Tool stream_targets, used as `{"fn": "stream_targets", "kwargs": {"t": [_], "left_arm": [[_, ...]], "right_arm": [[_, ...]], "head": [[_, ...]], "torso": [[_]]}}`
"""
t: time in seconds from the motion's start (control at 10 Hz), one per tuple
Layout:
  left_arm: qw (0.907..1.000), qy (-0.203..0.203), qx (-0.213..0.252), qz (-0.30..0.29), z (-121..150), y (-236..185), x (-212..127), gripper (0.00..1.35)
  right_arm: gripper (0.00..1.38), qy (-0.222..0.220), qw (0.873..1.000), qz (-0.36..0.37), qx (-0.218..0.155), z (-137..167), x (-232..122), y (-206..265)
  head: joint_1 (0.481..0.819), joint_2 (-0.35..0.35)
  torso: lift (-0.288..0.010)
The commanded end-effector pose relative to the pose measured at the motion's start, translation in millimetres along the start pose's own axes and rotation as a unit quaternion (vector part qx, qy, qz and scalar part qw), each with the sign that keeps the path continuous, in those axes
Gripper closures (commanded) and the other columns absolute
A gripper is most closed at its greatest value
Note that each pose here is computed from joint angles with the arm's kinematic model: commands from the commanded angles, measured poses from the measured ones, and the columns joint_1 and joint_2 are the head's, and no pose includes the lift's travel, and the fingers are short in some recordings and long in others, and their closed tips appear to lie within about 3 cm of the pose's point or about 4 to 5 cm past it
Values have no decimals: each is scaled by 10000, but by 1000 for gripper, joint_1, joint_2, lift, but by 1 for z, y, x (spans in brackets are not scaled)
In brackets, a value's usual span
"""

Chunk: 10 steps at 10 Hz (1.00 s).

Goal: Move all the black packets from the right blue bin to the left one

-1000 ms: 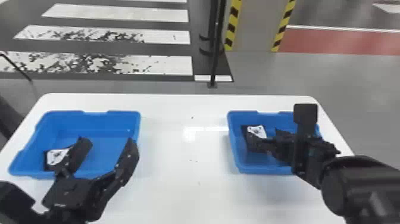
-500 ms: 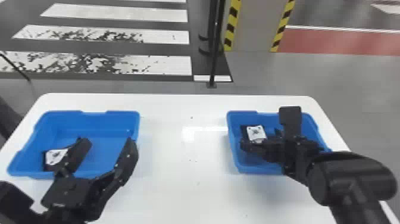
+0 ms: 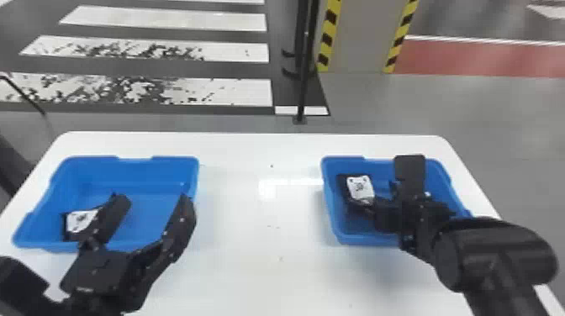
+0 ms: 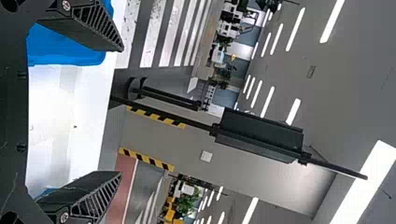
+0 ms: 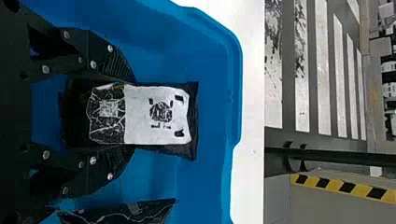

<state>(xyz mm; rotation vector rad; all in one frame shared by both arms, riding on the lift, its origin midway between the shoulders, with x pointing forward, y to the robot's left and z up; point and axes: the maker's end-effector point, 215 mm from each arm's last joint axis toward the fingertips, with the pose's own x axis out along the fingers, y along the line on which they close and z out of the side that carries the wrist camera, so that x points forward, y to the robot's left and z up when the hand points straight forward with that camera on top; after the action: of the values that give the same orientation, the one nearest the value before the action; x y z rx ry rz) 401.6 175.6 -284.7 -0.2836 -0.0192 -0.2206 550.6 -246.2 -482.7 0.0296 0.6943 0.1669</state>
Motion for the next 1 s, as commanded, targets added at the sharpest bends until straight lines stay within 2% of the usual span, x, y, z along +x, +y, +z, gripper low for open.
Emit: {"fn": "stream_targets", "kwargs": {"t": [0.0,0.3,0.5,0.6,0.7,0.8,0.9], "left_arm": [[10000,-6,-17,-4,0,0,0,85],[10000,-53,-31,-26,1,-2,1,85],[9999,-101,-32,-33,5,-2,3,85],[9999,-107,-77,-45,4,-3,3,85],[9998,-117,-177,-53,4,-4,4,91],[9996,-82,-248,-81,1,-6,6,88],[9994,-59,-317,-113,-1,-9,9,88]], "right_arm": [[1119,-295,9993,193,157,7,-1,13],[1141,-832,9938,471,567,21,-29,27],[1141,-1174,9891,654,598,34,-62,45],[1141,-1477,9824,918,690,50,-81,63],[1141,-1992,9659,1461,772,78,-92,79],[1141,-2481,9418,2126,788,105,-98,99],[1141,-2534,9135,3020,1008,105,-103,159]], "head": [[695,-85],[695,-63],[695,-57],[695,-51],[695,-37],[695,-25],[695,3]], "torso": [[-140],[-140],[-140],[-140],[-140],[-140],[-140]]}}
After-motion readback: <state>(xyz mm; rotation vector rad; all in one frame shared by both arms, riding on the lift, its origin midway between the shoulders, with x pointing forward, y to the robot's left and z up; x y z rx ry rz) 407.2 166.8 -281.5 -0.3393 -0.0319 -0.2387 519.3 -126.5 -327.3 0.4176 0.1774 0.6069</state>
